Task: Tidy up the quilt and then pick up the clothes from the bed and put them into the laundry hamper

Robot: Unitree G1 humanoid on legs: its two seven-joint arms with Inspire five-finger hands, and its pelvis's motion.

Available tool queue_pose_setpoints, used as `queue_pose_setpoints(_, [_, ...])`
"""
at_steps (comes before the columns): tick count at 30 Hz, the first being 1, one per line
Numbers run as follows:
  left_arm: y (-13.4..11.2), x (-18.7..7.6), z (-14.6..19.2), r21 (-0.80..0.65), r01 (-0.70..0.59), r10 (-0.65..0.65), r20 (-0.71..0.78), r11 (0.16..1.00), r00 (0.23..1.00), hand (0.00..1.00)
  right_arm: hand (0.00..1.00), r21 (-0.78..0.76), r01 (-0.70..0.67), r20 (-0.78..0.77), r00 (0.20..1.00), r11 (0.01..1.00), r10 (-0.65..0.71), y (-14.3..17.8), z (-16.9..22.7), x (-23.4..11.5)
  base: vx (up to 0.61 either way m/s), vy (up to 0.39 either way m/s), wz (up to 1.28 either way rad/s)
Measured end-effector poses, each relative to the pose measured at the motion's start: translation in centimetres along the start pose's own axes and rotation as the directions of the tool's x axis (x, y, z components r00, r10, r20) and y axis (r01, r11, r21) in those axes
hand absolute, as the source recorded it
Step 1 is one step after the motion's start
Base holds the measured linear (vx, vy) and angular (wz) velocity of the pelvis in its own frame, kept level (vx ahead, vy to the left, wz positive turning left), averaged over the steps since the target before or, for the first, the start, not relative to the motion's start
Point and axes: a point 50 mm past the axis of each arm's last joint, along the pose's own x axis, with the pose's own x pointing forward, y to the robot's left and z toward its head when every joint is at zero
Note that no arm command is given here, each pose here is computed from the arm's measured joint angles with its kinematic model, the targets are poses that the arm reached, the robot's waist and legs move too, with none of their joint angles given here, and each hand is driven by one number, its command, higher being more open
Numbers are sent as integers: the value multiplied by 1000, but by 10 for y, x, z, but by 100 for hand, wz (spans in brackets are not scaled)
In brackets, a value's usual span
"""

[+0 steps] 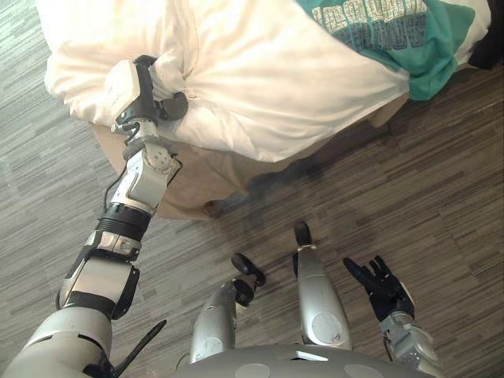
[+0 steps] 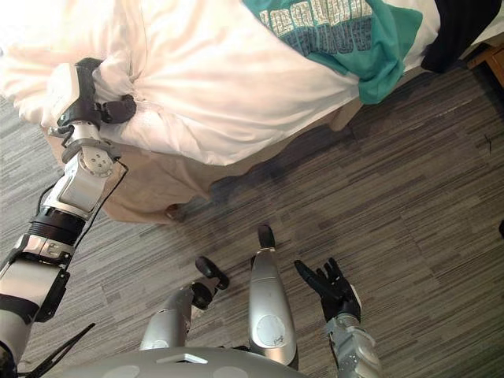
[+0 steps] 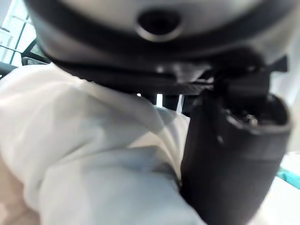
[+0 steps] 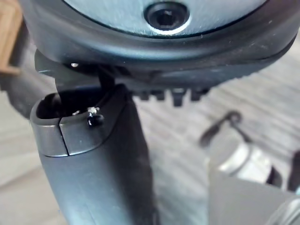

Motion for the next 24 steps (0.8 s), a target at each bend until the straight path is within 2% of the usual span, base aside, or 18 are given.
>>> queue_pose_setpoints(5, [-4,6,2,49,101,-104,52,994,993,0,100,-44,63,-24,998,997,-64,1,-7,-1,7,25,-1])
queue_pose_setpoints(8, [-12,-1,6,98,199,-211,125,975,969,0,100,-51,110,-12,994,993,-111,-2,-6,-2,21,35,9])
queue_pose_setpoints(10, [-14,-8,9,75,235,-245,162,969,956,0,100,-52,126,-8,992,991,-127,-3,-6,-2,34,39,13])
queue_pose_setpoints(14, [-16,-39,13,12,352,-341,284,936,896,0,100,-78,145,-39,988,986,-149,2,-13,-2,70,32,28])
queue_pose_setpoints(16, [-15,-64,6,-57,461,-420,325,886,847,0,100,-106,140,-83,985,984,-149,9,-21,-3,102,10,31])
queue_pose_setpoints(19, [-11,-93,-18,-181,543,-480,301,820,824,0,100,-124,123,-150,979,985,-141,19,-30,-3,111,-11,42])
queue_pose_setpoints(21, [-7,-110,-40,-278,549,-494,244,789,834,0,100,-108,117,-200,970,987,-137,26,-41,-5,145,-13,33])
queue_pose_setpoints(22, [-8,-124,-55,-371,546,-511,197,751,837,100,100,-90,120,-238,961,989,-138,29,-48,-7,142,-5,33])
queue_pose_setpoints(24, [-14,-144,-66,-473,531,-529,152,702,835,100,100,-57,134,-291,946,989,-144,31,-59,-10,184,8,29])
